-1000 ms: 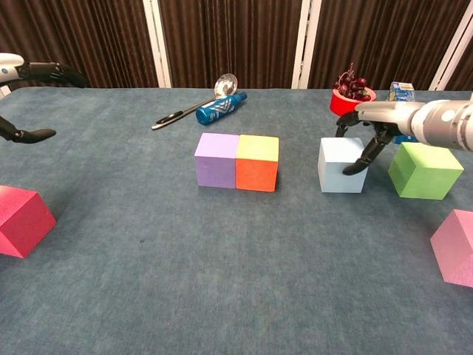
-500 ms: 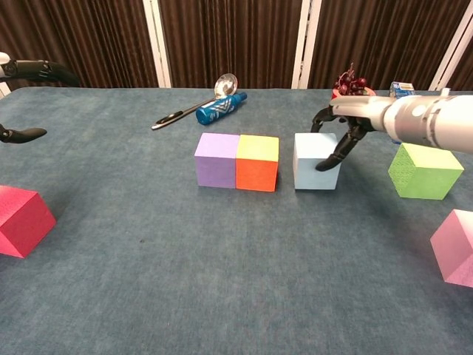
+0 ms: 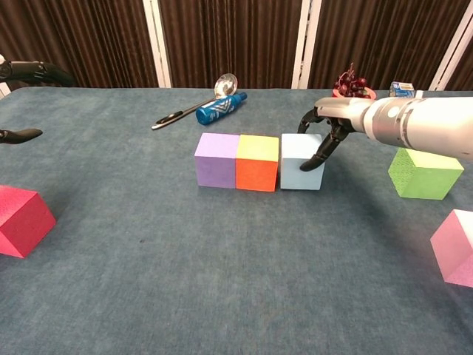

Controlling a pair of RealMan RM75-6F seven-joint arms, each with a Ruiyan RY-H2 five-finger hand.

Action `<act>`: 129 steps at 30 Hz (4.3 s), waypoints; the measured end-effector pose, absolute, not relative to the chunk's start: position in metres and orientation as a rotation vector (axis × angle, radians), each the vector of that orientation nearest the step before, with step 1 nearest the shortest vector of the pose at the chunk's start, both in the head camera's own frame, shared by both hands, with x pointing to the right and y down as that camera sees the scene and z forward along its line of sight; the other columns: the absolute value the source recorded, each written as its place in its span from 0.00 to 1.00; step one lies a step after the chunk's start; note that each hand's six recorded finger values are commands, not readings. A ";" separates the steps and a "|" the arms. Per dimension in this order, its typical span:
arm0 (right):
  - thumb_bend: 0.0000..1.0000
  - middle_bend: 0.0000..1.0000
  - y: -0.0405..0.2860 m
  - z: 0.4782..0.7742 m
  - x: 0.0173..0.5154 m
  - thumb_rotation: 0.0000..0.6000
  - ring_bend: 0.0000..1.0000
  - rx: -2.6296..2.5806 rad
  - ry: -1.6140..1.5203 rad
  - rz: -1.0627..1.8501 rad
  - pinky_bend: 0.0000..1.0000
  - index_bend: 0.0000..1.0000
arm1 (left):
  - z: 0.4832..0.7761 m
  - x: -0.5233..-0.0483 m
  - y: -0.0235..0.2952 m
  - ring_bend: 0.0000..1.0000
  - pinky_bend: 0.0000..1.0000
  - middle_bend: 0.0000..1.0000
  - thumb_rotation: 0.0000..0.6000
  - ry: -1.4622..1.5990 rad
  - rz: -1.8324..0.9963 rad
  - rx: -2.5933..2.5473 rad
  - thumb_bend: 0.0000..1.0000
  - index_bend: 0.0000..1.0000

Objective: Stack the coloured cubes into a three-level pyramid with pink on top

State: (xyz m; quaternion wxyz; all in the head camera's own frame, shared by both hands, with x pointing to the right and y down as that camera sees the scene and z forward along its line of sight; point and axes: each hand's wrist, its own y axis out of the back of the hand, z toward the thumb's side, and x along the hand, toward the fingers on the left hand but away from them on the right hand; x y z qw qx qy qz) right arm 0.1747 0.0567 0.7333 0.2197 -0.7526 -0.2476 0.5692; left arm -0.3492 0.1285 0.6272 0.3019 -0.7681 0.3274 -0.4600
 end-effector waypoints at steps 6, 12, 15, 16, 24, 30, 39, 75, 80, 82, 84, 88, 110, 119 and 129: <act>0.35 0.17 0.057 0.732 0.173 1.00 0.00 -2.100 -0.695 1.580 0.09 0.55 | 0.628 -0.349 0.128 0.06 0.07 0.09 1.00 0.866 -1.216 -2.047 0.38 0.13; 0.35 0.17 0.057 0.735 0.169 1.00 0.00 -2.107 -0.691 1.583 0.09 0.55 | 0.629 -0.349 0.128 0.06 0.07 0.09 1.00 0.866 -1.219 -2.053 0.38 0.12; 0.36 0.17 0.057 0.736 0.167 1.00 0.00 -2.110 -0.685 1.585 0.09 0.55 | 0.630 -0.350 0.128 0.06 0.07 0.09 1.00 0.866 -1.223 -2.056 0.38 0.12; 0.36 0.17 0.058 0.737 0.166 1.00 0.00 -2.110 -0.682 1.586 0.09 0.55 | 0.630 -0.350 0.128 0.06 0.07 0.09 1.00 0.866 -1.224 -2.057 0.38 0.12; 0.36 0.17 0.058 0.738 0.165 1.00 0.00 -2.111 -0.678 1.587 0.09 0.55 | 0.630 -0.351 0.129 0.05 0.07 0.08 1.00 0.866 -1.228 -2.061 0.38 0.12; 0.36 0.17 0.058 0.736 0.168 1.00 0.00 -2.103 -0.681 1.595 0.09 0.54 | 0.630 -0.350 0.129 0.05 0.07 0.08 1.00 0.865 -1.222 -2.067 0.38 0.11; 0.36 0.17 0.058 0.738 0.167 1.00 0.00 -2.094 -0.668 1.601 0.09 0.54 | 0.631 -0.349 0.129 0.05 0.07 0.07 1.00 0.863 -1.223 -2.073 0.38 0.11; 0.35 0.15 0.062 0.740 0.155 1.00 0.00 -2.106 -0.632 1.590 0.01 0.25 | 0.633 -0.349 0.130 0.04 0.07 0.06 1.00 0.849 -1.235 -2.077 0.38 0.09; 0.36 0.13 0.062 0.732 0.158 1.00 0.00 -2.113 -0.630 1.578 0.00 0.13 | 0.629 -0.351 0.129 0.04 0.07 0.06 1.00 0.833 -1.235 -2.058 0.38 0.09; 0.36 0.13 0.062 0.727 0.162 1.00 0.00 -2.114 -0.633 1.574 0.00 0.11 | 0.627 -0.351 0.129 0.04 0.07 0.06 1.00 0.827 -1.235 -2.053 0.38 0.09; 0.36 0.12 0.062 0.722 0.167 1.00 0.00 -2.113 -0.636 1.575 0.00 0.10 | 0.625 -0.350 0.129 0.04 0.07 0.06 1.00 0.821 -1.235 -2.055 0.38 0.09; 0.35 0.12 0.063 0.712 0.182 1.00 0.00 -2.105 -0.637 1.581 0.00 0.10 | 0.623 -0.348 0.132 0.04 0.07 0.06 1.00 0.807 -1.237 -2.058 0.38 0.09; 0.36 0.10 0.046 0.735 0.176 1.00 0.00 -2.073 -0.623 1.601 0.00 0.10 | 0.620 -0.362 0.137 0.04 0.07 0.07 1.00 0.847 -1.296 -2.025 0.38 0.09; 0.36 0.10 0.047 0.734 0.177 1.00 0.00 -2.069 -0.619 1.602 0.00 0.10 | 0.619 -0.365 0.139 0.04 0.07 0.07 1.00 0.839 -1.300 -2.022 0.38 0.09; 0.36 0.10 0.046 0.692 0.210 1.00 0.00 -2.020 -0.666 1.557 0.00 0.10 | 0.614 -0.375 0.149 0.10 0.08 0.14 1.00 0.778 -1.298 -1.993 0.38 0.17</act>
